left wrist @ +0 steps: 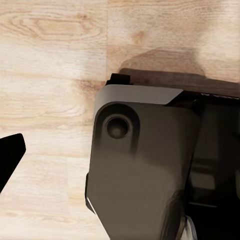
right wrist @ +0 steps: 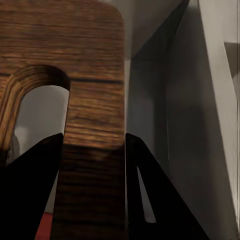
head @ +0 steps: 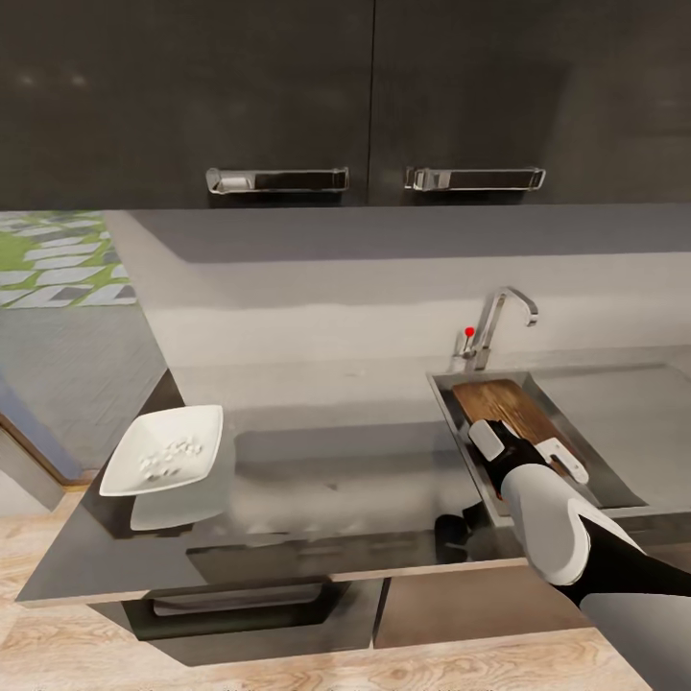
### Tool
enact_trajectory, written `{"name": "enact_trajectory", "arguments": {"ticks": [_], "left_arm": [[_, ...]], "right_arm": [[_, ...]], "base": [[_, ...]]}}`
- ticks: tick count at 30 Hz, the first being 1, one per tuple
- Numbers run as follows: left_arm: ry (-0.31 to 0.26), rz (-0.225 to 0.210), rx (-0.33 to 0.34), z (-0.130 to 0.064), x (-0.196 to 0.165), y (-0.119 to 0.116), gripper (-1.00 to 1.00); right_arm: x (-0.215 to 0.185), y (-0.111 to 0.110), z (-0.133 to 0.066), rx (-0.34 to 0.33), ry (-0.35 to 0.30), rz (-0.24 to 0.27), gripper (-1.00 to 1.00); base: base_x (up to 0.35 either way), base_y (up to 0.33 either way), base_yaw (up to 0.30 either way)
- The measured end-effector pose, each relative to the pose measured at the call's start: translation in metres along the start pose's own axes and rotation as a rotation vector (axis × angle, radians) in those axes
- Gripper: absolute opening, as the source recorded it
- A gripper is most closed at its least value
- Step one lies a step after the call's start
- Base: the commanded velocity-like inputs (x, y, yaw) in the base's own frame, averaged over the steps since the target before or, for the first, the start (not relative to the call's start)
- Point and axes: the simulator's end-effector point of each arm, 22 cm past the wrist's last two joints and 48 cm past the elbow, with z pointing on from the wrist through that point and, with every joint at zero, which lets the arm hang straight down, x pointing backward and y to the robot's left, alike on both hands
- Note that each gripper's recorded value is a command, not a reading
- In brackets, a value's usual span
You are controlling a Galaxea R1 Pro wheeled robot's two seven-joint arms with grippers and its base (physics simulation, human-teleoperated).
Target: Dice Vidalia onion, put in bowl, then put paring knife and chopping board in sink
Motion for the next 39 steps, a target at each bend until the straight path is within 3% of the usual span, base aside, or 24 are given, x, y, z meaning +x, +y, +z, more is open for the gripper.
{"name": "enact_trajectory", "arguments": {"ticks": [39], "left_arm": [[0.071,0.007,-0.004,0.006,0.028,0.000,1.00]], "right_arm": [[0.019,-0.010,0.030,0.057,-0.001,-0.040,-1.00]], "base": [[0.000,0.000,0.000]]}}
